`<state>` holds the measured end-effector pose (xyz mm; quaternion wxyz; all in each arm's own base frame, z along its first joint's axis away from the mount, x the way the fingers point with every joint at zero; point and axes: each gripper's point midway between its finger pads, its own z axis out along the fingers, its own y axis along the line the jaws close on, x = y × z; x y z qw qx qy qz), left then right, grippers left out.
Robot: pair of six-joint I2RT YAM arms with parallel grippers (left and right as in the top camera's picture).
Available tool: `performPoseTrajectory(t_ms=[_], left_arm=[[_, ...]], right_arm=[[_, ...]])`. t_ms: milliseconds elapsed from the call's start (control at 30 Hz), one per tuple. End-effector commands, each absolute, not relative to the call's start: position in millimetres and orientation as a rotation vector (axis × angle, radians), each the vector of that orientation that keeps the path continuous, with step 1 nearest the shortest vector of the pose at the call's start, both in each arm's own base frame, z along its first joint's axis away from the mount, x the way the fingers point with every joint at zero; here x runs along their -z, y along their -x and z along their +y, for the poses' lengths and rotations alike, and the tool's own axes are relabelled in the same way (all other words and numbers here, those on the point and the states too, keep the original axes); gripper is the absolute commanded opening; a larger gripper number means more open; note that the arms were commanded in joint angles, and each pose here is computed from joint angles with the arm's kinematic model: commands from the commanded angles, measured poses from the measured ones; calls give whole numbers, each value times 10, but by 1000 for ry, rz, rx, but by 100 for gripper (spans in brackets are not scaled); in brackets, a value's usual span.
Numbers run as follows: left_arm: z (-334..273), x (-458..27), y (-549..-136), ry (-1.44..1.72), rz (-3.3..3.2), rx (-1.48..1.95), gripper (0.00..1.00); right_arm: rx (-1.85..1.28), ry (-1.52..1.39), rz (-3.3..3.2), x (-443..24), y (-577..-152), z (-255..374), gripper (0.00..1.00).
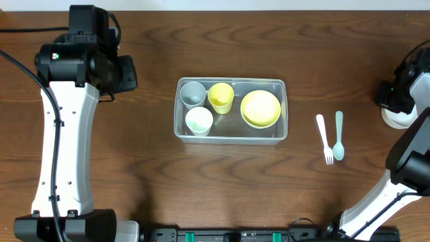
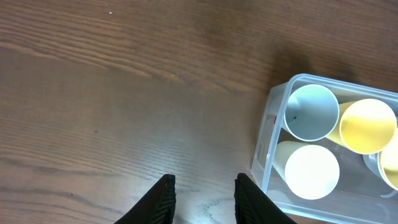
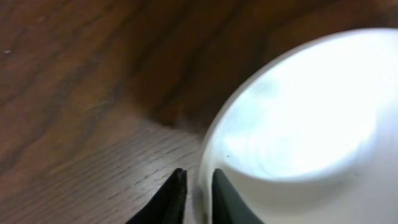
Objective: Pack container
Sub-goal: 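Stack the white bowl onto the yellow bowl, release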
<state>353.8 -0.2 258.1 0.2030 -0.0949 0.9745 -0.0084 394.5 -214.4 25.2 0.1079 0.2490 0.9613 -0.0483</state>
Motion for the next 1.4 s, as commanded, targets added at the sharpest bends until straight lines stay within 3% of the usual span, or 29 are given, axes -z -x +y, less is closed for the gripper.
performPoseTrajectory(t_ms=[0, 167, 400, 533, 733, 933, 1067, 1100, 1167, 1367], left_arm=[[-5, -2545, -3529, 283, 2732, 33, 33], [-6, -2545, -3529, 283, 2732, 34, 33], [-6, -2545, -3529, 283, 2732, 34, 33], [-6, -2545, -3529, 283, 2732, 34, 33], [-6, -2546, -3528, 283, 2732, 34, 33], [-6, -2545, -3528, 283, 2732, 34, 33], [-6, -2541, -3520, 284, 2736, 33, 34], [-6, -2540, -3513, 284, 2738, 33, 47], [-6, -2534, -3502, 285, 2743, 32, 57], [-5, -2523, -3470, 286, 2757, 30, 57]], right_arm=[[150, -759, 2856, -135, -3864, -2183, 13], [145, -770, 2852, -135, -3866, -2179, 1], [51, -763, 2828, -216, -3968, -2011, 1], [-12, -655, 2773, -568, -4155, -1739, 1], [-148, -102, 2626, -1639, -4404, -610, 1], [-220, 435, 2500, -2261, -4077, 858, 1], [-255, 662, 2475, -2239, -3824, 1571, 1], [-262, 702, 2478, -2196, -3767, 1708, 1], [-254, 745, 2499, -2089, -3670, 1920, 1], [-217, 826, 2591, -1732, -3514, 2179, 1]])
